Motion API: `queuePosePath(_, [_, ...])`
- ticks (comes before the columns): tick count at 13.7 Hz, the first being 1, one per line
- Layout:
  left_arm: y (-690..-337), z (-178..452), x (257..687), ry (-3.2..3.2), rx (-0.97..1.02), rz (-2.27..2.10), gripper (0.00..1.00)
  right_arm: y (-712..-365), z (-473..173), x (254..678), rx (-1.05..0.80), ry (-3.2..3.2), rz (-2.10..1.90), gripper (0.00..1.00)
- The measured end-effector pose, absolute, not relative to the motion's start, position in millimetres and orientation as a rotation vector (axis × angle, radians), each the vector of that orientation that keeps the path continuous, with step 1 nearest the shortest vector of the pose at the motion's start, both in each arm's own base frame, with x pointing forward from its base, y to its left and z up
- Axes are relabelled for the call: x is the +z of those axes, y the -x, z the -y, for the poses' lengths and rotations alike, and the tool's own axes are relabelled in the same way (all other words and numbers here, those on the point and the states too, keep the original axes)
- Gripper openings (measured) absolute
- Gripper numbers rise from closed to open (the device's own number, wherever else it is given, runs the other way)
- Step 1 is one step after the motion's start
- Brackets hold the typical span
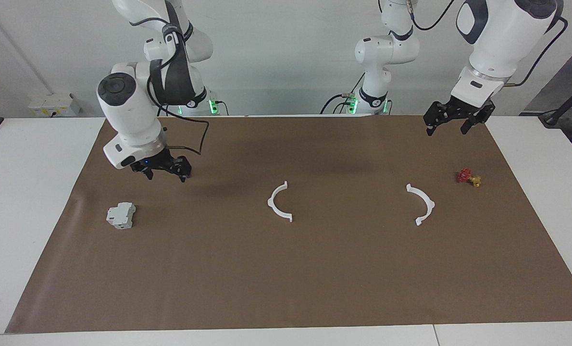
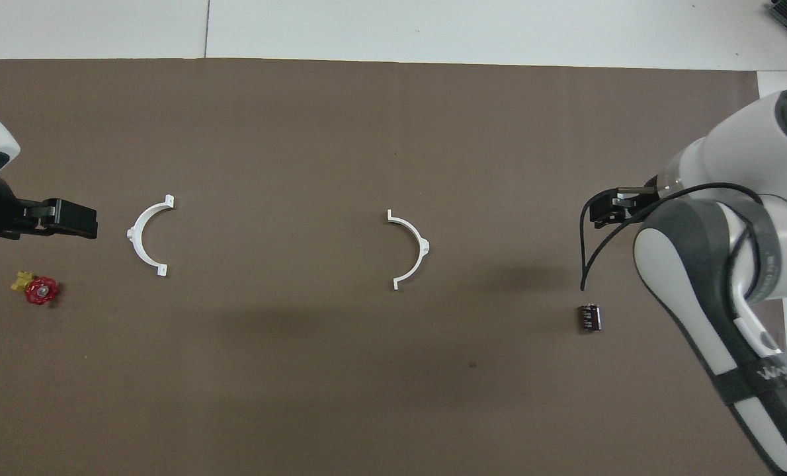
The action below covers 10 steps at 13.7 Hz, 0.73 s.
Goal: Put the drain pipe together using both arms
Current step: 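Release the clamp half and withdraw the right gripper to rest, then grasp the other white clamp half with the left gripper and lift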
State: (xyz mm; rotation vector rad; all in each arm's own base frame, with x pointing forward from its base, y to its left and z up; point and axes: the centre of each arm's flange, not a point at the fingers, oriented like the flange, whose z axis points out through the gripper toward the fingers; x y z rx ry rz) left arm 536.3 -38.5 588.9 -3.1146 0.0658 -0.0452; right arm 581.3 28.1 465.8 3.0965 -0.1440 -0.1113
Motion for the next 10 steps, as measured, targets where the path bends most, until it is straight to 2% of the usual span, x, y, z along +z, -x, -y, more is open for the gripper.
queuePosePath(4, [-534, 27, 524, 3.115, -0.195, 0.082, 1.00, -563, 30, 504, -0.110, -3.113, 0.133, 1.00])
queuePosePath(10, [-550, 7, 420, 3.118, -0.225, 0.317, 1.00, -545, 31, 601, -0.116, -3.117, 0.134, 1.00])
